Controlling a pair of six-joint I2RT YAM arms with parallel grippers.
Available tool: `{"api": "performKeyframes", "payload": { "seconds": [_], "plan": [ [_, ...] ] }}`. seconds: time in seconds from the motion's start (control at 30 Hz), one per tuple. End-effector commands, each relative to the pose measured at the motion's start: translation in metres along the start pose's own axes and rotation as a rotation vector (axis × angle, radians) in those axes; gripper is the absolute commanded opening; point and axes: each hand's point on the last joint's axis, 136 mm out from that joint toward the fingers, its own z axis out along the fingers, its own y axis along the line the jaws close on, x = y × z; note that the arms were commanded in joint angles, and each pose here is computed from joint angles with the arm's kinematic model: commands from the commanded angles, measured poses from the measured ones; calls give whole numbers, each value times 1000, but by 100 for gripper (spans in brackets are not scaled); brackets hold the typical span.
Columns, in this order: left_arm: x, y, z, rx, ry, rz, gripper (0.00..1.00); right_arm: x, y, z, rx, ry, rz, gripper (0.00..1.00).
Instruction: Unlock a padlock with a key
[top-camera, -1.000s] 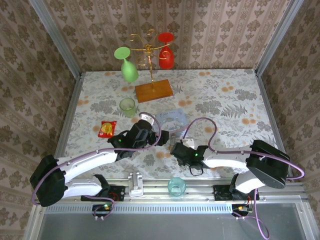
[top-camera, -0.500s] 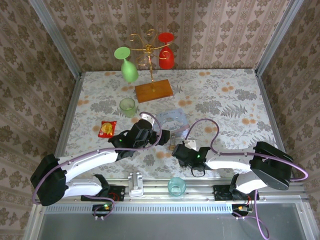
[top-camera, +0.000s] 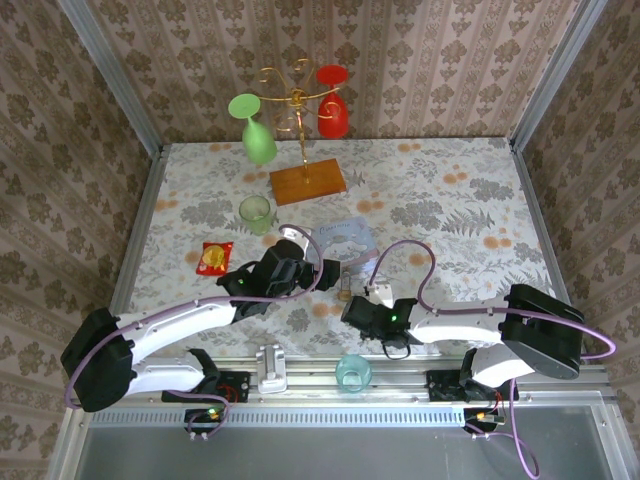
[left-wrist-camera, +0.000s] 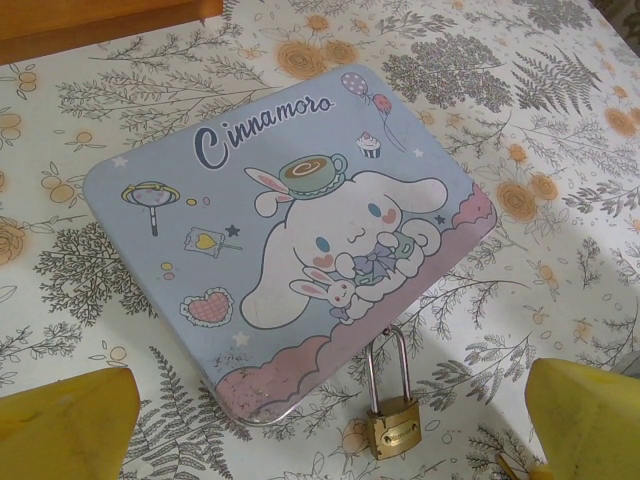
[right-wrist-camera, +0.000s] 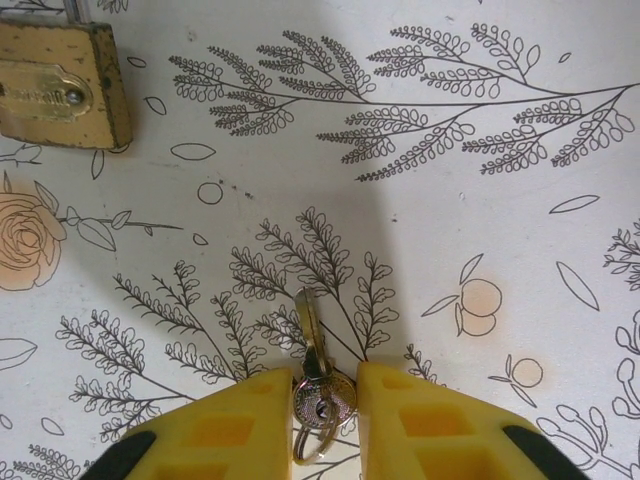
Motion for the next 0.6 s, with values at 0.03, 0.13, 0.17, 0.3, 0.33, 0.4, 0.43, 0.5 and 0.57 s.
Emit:
{"api": "performKeyframes", "payload": {
  "seconds": [0.03, 0.13, 0.17, 0.3, 0.33, 0.4, 0.43, 0.5, 0.57],
  "plan": [
    [1, -4, -3, 23, -12, -16, 100, 33, -36, 4, 133, 110, -33, 17],
    [1, -3, -3, 20, -19, -16, 100, 33, -36, 4, 118, 102, -28, 11],
    [1, -3, -3, 21, -21, -14, 100, 33, -36, 3, 115, 99, -26, 8],
    [-3, -4, -2, 24, -34, -11, 100, 29, -36, 1, 97, 78, -22, 4],
    [-3, -4, -1, 27, -35, -12, 100, 29, -37, 2, 98, 77, -24, 4],
    [-3, -6, 0, 31, -36, -9, 100, 22, -33, -4, 61, 50, -10, 2],
    [-4, -6, 0, 33, -39, -12, 100, 20, -33, -6, 53, 40, -10, 1],
    [-6, -8, 1, 42, -47, -14, 100, 10, -30, -12, 12, 4, -11, 0],
    [-11, -10, 0, 52, -59, -18, 100, -1, -26, -19, -45, -26, -7, 0]
  ]
}}
